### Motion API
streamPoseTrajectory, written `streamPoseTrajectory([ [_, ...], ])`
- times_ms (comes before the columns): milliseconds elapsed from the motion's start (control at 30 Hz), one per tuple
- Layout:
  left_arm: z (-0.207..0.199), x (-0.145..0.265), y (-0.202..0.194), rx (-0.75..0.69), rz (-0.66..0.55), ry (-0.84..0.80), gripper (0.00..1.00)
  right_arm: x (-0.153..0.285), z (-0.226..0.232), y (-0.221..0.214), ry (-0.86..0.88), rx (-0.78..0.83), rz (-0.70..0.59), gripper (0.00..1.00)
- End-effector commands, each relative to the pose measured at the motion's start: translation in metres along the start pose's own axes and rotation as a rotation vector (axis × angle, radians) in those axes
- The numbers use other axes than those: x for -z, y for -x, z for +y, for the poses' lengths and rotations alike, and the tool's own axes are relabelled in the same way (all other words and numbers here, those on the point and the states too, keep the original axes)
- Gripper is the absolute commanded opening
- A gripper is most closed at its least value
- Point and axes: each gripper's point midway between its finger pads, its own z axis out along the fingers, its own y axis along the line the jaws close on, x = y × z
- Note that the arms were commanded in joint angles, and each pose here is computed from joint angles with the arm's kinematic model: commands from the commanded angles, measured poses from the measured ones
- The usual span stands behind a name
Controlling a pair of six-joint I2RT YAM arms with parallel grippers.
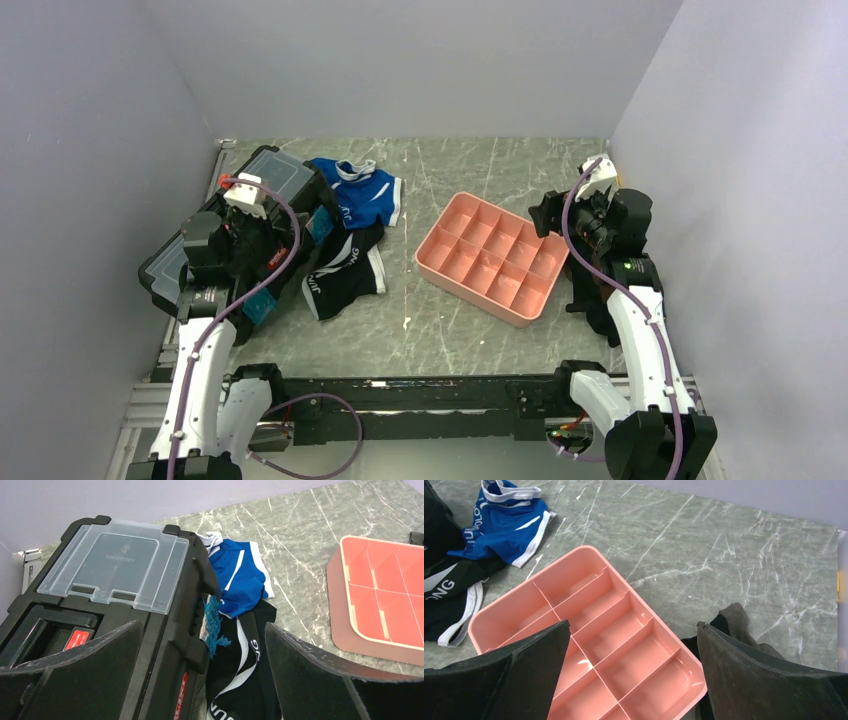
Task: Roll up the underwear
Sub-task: Move the storage box to the center of the board.
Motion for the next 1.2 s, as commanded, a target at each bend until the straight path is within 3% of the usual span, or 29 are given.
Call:
streamPoseTrajectory([
  [0,0.003,-0.001,0.016,-0.034,-0.045,0.007,0.99,0.002,0.001,0.009,0.009,0.024,-0.031,1.0],
  [367,-0.009,0.009,0.025,-0.097,-0.028,-0.057,0.99,0.0,0.004,0.011,0.035,0.006,-0.007,1.0],
  [600,-0.02,0.023,0.042,-0.212,0.006,-0.112,0.99,0.001,0.015,-0.001,0.153,0.095,0.14,1.0],
  [800,-0.027,0.024,0.035,-0.217,0.068,-0.166,0.99,-0.001,0.022,-0.04,0.249,0.136,0.345,1.0],
  [967,-0.024,0.017,0.026,-0.185,0.103,-0.163,0.99,-0.002,0.046,-0.083,0.333,0.295,0.455,0.95],
  [1167,-0.024,0.014,0.026,-0.171,0.103,-0.164,0.99,-0.01,0.066,-0.145,0.354,0.528,0.617,0.8],
])
